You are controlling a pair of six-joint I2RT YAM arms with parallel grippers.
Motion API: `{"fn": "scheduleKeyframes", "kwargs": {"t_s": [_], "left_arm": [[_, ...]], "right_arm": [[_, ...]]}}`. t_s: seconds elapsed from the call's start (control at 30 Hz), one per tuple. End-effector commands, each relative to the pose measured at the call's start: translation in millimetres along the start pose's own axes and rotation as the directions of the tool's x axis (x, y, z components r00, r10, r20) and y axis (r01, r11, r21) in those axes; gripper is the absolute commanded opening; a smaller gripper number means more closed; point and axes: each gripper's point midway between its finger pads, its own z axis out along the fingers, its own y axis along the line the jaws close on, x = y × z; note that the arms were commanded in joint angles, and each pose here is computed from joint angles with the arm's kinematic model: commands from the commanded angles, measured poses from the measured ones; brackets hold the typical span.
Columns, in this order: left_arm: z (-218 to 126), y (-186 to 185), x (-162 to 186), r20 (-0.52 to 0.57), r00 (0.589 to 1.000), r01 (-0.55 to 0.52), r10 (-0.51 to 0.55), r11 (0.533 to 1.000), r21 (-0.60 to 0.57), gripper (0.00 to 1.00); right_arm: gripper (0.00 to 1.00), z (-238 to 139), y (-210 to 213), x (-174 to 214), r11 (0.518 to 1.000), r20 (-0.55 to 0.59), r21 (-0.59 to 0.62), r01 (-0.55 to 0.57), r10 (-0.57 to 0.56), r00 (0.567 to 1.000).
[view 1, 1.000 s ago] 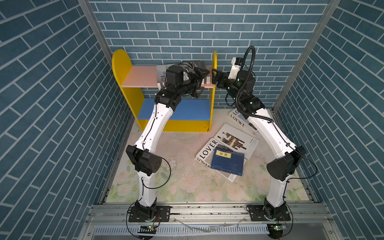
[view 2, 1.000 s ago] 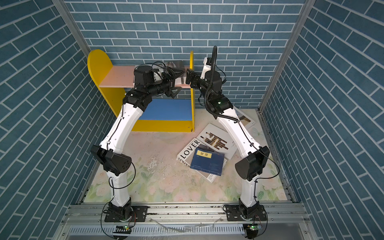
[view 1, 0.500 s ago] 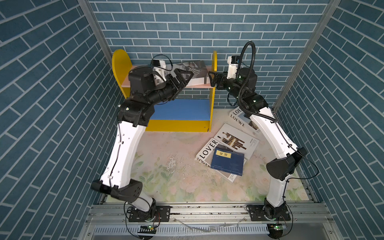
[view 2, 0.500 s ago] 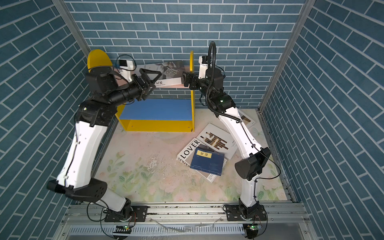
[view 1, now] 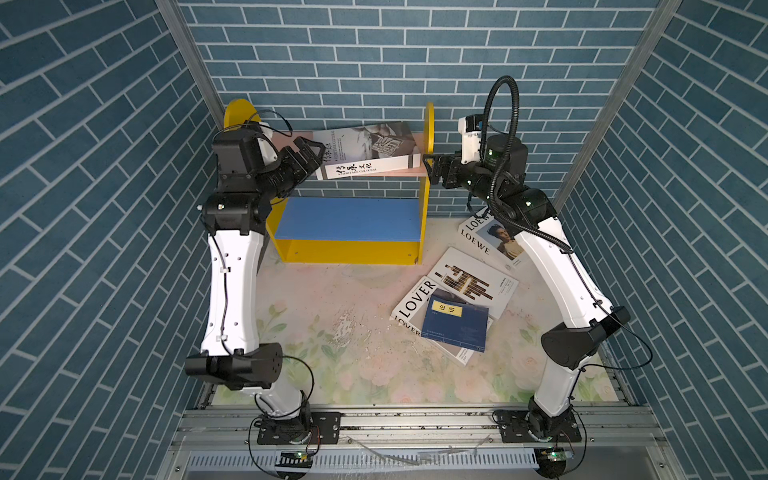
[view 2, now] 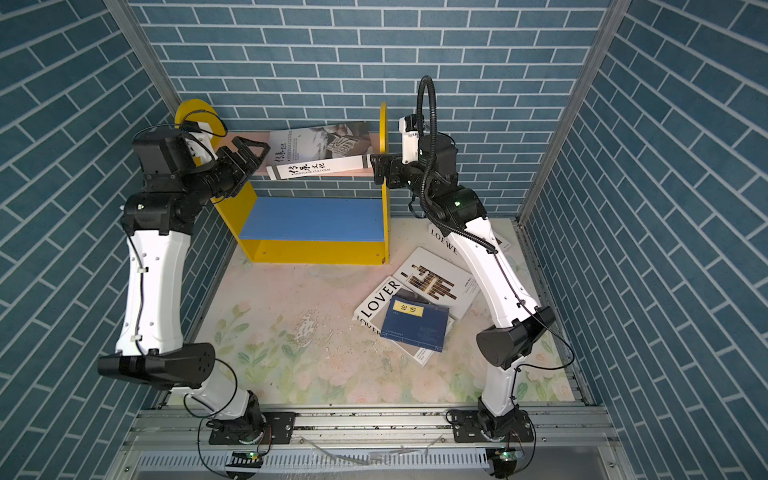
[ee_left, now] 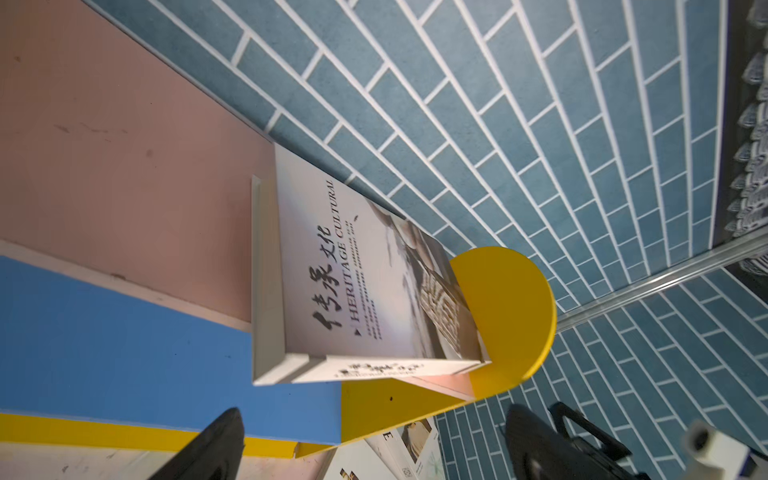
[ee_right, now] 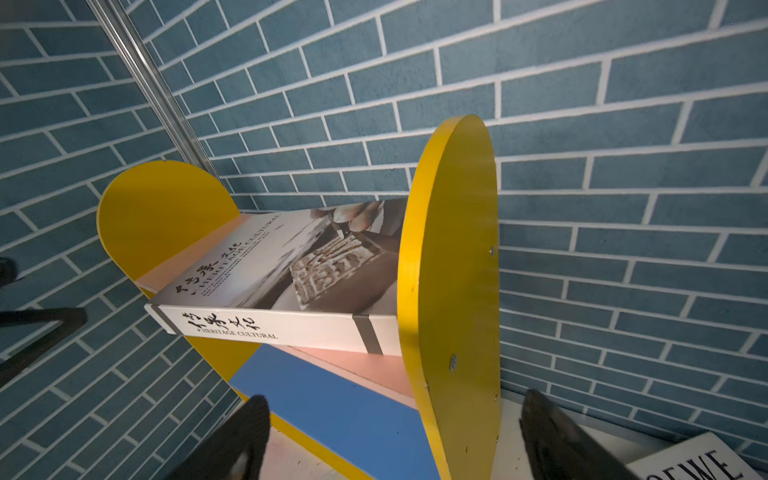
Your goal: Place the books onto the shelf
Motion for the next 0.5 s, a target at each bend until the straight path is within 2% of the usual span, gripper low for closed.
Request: {"fn": "scheduleKeyframes", "kwargs": {"t_s": [0.0,0.1,0.2,0.3,0.47], "left_arm": [[-10.6,-12.1,-3.8,-0.005,0.993,-0.115,0.116,0.993,0.028,1.0],[-13.3,-8.1,-9.6,0.013,0.984,-0.177,0.177,0.984,0.016,1.0],[-10.9,6.5,-15.7,0.002,0.988,-0.155,0.155,0.988,0.021,1.0],[-3.4,24.3,-22.5,-0.015,0.992,-0.123,0.123,0.992,0.035,1.0],[15.7,33.6,-30.9,-0.039,0.994,-0.096,0.1,0.99,0.101,1.0]], "right_arm": [[0.94,-11.3,-11.7,18.8,0.999,-0.06,0.054,-0.008,0.011,0.998],[0.94,-19.1,-10.9,27.7,0.996,-0.027,0.056,-0.068,0.07,0.997],[0.94,-21.7,-9.0,42.3,0.994,-0.047,0.059,-0.096,0.099,0.994],[0.94,-18.1,-9.3,49.8,0.993,-0.066,0.082,-0.079,0.085,0.994],[0.94,-1.0,-1.4,43.9,0.995,-0.044,0.1,-0.021,0.025,0.999]]}}
